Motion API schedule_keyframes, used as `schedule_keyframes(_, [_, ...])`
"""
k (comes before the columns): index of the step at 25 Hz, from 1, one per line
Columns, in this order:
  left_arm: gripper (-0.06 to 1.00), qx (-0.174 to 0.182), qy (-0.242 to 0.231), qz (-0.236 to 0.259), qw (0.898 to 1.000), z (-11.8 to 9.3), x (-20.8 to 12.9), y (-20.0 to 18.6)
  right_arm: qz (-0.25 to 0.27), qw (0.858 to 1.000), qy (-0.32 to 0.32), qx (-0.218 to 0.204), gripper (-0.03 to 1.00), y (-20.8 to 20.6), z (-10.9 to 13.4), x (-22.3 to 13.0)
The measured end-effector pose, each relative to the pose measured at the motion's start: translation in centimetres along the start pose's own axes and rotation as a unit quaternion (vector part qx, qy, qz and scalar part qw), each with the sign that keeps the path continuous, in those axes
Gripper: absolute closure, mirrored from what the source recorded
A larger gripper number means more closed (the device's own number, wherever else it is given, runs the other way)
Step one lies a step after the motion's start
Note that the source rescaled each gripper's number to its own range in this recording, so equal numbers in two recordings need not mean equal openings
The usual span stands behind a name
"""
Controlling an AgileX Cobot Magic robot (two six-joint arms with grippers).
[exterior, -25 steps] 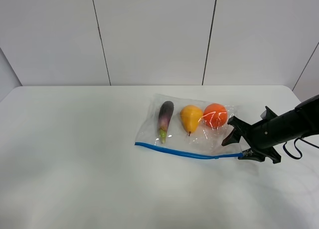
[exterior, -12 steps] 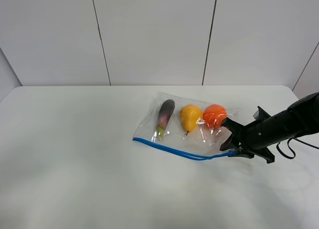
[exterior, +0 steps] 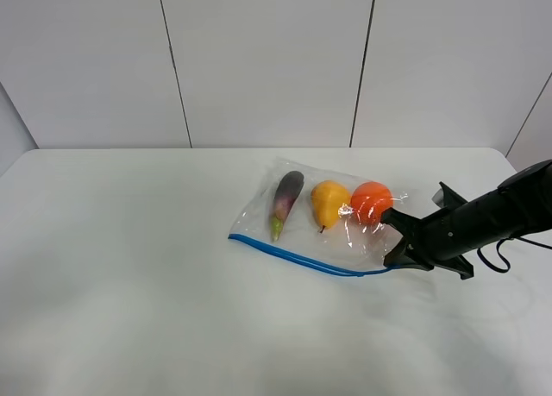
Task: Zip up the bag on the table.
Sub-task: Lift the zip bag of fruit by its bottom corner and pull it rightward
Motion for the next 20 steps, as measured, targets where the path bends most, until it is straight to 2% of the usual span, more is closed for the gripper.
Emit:
schedule_keyframes(3, [-0.06, 0.0, 0.0, 0.0, 1.0, 0.0, 0.0, 0.0, 0.009, 1.0, -0.019, 0.012, 0.96, 0.0, 0.4, -0.3])
schedule_keyframes(13, [-0.06, 0.0, 0.0, 0.0, 1.0, 0.0, 0.0, 0.0, 0.009, 0.998, -0.023, 0.061, 0.97, -0.1, 2.1, -0.4])
schedule_keyframes(20, [-0.06, 0.0, 0.0, 0.0, 1.0, 0.0, 0.0, 0.0, 0.004, 0.997, -0.024, 0.071, 0.97, -0.3, 2.5, -0.2])
Point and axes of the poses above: a point on each arm's last joint axis where the gripper is mounted, y pointing out along that axis toward the gripper, z along the wrist's bending axis when the last joint is at zero, x = y × z, the point moved 8 cm from there along y, pointing out along that axis toward the gripper, and after that the axes turned 4 degrees about -y, right-handed, at the moved point
